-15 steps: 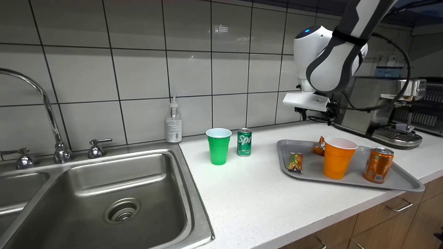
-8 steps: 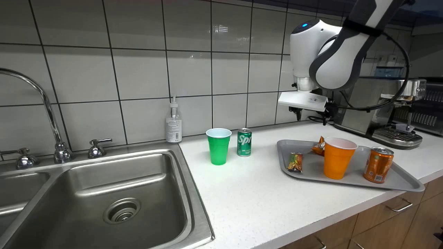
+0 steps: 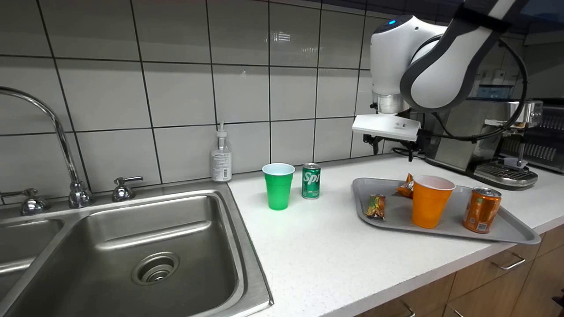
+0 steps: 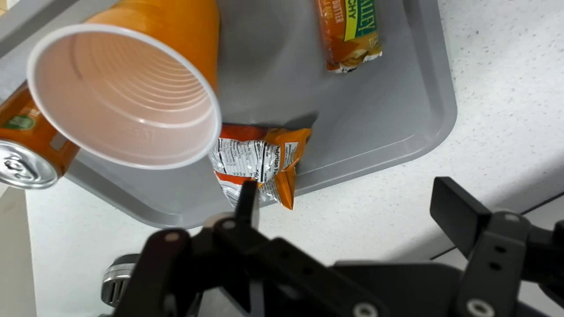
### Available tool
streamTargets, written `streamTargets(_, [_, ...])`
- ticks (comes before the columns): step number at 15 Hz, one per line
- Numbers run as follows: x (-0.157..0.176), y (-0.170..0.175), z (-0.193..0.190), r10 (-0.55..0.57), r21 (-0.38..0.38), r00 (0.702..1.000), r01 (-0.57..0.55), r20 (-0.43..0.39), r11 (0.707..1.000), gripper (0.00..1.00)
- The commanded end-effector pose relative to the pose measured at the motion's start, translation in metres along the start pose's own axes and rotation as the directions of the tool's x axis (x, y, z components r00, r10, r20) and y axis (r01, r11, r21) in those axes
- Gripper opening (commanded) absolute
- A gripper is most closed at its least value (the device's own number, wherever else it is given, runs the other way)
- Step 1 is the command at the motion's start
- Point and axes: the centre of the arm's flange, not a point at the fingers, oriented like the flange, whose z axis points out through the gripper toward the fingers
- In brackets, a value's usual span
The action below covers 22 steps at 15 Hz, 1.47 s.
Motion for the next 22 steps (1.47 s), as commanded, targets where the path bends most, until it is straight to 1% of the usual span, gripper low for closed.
streamTargets(1, [-0.007, 0.014, -0.019, -0.018, 0.036, 1.0, 0.018, 0.002, 0.999, 1.0])
streamTargets(10, [-0.018, 0.019, -0.039, -0.068, 0.115, 0.998, 0.068, 0.002, 0.991, 1.0])
streamTargets(14, [-0.018, 0.022, -0.045, -0.077, 0.135, 0.997, 0.076, 0.002, 0.988, 1.0])
streamTargets(16, [-0.018, 0.021, -0.046, -0.078, 0.135, 0.997, 0.076, 0.009, 0.988, 1.0])
streamTargets(17, [-0.018, 0.012, -0.035, -0.05, 0.116, 0.999, 0.048, 0.014, 0.992, 1.0])
streamTargets(22, [-0.02, 0.013, -0.032, -0.053, 0.11, 0.998, 0.05, 0.018, 0.993, 1.0])
